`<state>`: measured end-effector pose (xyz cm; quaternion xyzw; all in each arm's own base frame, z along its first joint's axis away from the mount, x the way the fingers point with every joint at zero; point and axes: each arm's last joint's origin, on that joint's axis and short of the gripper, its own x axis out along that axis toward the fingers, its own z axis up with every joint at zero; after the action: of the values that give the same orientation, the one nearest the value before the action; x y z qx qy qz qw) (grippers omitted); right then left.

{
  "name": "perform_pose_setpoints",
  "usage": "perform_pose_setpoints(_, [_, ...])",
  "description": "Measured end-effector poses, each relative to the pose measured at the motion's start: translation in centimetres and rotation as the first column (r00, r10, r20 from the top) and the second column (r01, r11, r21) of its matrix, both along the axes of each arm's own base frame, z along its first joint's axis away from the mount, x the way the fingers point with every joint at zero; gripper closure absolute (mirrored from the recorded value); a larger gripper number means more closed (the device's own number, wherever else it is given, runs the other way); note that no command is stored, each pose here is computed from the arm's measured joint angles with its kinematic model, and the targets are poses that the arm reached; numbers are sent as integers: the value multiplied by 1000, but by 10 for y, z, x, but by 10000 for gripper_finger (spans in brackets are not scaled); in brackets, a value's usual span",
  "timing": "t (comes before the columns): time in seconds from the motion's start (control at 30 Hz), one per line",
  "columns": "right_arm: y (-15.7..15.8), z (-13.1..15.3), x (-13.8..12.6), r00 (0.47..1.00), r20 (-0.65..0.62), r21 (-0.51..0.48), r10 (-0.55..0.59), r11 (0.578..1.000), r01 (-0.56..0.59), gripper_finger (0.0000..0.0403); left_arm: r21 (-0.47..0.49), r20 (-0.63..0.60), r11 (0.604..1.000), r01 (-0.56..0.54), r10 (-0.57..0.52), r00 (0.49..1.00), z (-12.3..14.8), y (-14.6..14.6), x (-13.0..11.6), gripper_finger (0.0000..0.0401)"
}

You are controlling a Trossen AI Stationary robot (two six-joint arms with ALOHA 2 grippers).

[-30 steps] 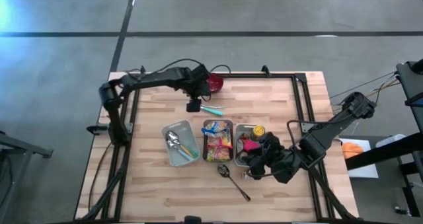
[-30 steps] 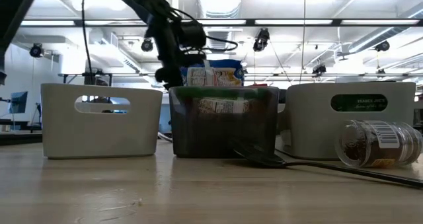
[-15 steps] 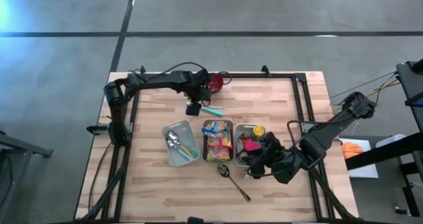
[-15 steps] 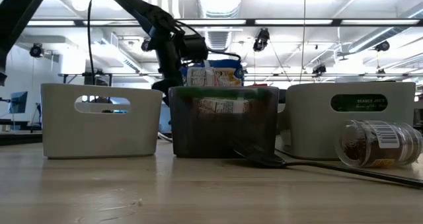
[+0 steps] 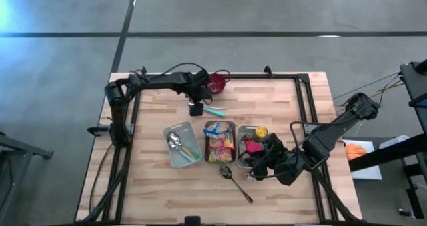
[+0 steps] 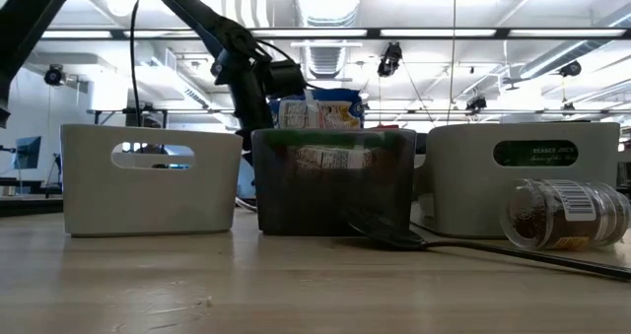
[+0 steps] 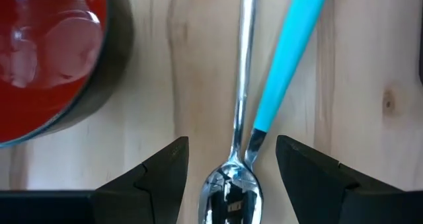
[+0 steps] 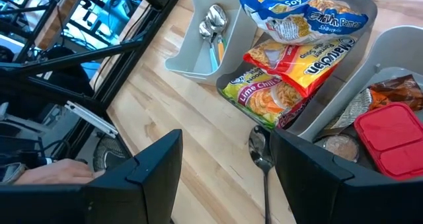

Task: Pick & Place Food Item
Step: Put the silver spoon into the left gray bin

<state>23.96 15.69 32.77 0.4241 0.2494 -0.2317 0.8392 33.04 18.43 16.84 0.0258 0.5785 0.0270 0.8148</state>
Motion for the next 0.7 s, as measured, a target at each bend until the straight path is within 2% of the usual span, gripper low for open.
perform_pose_setpoints(0.17, [0,2,0,1000,5,3,0,1000,0,178,-30,-4,997,-72,72,997,-3,1,0,172])
perform_pose_setpoints(0.37, [0,7,0,1000,14,5,5,1000,-5,178,-102,-129,985,-141,127,983,-22,1,2,172])
perform_pose_setpoints(0.57, [0,13,0,999,29,4,17,1000,-17,178,-72,-90,985,-155,148,985,-21,7,12,172])
perform_pose_setpoints(0.7, [0,15,0,999,35,6,19,1000,-19,178,-67,-78,989,-129,124,989,-18,7,14,175])
